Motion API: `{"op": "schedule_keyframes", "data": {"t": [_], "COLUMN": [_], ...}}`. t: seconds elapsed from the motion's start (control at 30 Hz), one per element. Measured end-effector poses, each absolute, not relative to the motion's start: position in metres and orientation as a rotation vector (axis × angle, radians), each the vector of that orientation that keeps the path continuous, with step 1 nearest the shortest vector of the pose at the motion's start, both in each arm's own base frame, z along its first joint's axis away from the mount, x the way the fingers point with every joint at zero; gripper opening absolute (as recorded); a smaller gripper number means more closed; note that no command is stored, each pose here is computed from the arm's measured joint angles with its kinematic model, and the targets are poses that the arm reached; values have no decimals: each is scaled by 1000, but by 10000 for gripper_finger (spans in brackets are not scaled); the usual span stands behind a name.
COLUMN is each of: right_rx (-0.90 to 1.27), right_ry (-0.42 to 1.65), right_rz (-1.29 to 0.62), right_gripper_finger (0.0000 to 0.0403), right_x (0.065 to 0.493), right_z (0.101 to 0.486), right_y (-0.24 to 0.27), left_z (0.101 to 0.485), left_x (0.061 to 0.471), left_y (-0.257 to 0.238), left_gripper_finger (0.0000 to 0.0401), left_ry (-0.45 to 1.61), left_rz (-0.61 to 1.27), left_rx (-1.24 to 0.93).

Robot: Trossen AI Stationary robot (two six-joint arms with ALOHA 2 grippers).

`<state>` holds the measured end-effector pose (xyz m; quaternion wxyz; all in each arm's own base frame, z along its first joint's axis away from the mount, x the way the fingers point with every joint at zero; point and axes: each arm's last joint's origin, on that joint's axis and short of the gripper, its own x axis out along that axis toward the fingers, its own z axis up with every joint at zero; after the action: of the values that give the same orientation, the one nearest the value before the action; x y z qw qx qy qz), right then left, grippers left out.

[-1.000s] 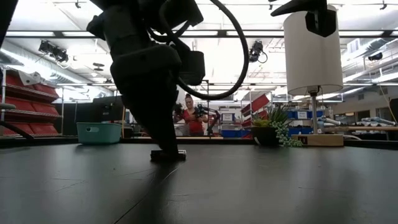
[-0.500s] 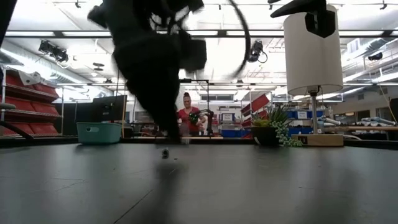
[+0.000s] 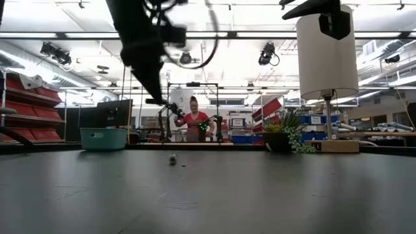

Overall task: Sort batteries
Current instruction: Put the silver battery into the blue bin

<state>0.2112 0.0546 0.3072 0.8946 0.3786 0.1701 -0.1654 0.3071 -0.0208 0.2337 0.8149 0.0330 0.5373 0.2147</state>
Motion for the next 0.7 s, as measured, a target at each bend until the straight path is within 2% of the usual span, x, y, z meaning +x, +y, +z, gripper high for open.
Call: {"op": "schedule_keyframes", "data": {"t": [0.13, 0.37, 0.53, 0.7], "right_rx": [777, 776, 758, 698], "right_ry": [344, 352, 349, 338], "right_rz": [-335, -308, -311, -336], "right_gripper_finger": [87, 87, 87, 87], "right_x": [212, 210, 209, 210], "right_z": [308, 309, 308, 308], "right_y": [55, 61, 63, 60], "left_z": [241, 245, 250, 250], "left_x": [288, 237, 197, 168], "left_y": [33, 120, 166, 201], "left_gripper_finger": [29, 29, 29, 29], "left_ry": [1212, 1273, 1315, 1261], "left_rz": [572, 840, 978, 1049], "left_rx": [53, -123, -245, -395]}}
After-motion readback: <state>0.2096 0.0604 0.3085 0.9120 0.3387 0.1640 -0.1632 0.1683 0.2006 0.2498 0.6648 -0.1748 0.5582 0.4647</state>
